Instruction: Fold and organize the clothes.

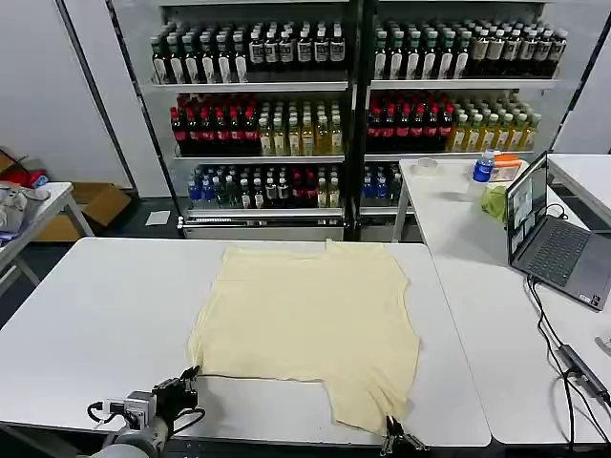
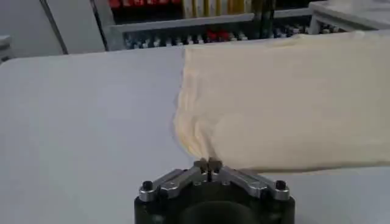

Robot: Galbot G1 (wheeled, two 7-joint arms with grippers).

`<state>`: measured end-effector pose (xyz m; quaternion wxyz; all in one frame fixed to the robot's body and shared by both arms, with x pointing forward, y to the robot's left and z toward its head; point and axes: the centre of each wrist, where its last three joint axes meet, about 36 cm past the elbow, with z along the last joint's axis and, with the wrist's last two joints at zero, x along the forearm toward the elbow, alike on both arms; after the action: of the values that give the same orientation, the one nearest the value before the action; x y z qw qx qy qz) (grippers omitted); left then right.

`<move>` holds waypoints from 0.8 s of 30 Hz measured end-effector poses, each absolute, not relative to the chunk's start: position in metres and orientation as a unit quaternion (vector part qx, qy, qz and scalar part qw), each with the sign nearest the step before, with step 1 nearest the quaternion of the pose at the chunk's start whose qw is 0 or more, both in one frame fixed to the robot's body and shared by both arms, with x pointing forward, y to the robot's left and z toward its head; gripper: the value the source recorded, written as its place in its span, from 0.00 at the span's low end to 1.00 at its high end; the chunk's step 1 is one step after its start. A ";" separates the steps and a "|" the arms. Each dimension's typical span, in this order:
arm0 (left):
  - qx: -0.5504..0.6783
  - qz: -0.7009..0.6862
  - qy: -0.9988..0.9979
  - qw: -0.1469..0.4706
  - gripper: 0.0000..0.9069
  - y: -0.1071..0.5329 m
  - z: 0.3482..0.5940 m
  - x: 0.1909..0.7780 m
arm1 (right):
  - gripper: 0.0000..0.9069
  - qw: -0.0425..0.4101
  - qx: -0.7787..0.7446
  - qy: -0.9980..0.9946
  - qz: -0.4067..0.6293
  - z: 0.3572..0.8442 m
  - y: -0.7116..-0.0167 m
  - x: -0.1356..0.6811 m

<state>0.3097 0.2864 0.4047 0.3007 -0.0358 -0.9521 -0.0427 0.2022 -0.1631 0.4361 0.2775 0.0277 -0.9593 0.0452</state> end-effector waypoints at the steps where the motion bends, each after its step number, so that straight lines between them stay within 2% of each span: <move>1: -0.036 -0.043 -0.953 0.299 0.01 0.286 0.406 0.309 | 0.00 0.274 0.028 -0.960 0.045 0.439 -0.164 0.201; 6: -0.037 -0.038 -0.956 0.289 0.01 0.285 0.417 0.303 | 0.00 0.256 0.032 -0.965 0.043 0.454 -0.169 0.194; 24: -0.036 -0.029 -0.971 0.233 0.01 0.279 0.478 0.257 | 0.00 0.196 0.036 -0.979 0.044 0.506 -0.193 0.178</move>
<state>0.2568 0.2794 0.4778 0.2327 -0.0360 -0.9715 -0.0291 0.1784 -0.1925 0.5059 0.1962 0.0355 -0.9790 0.0436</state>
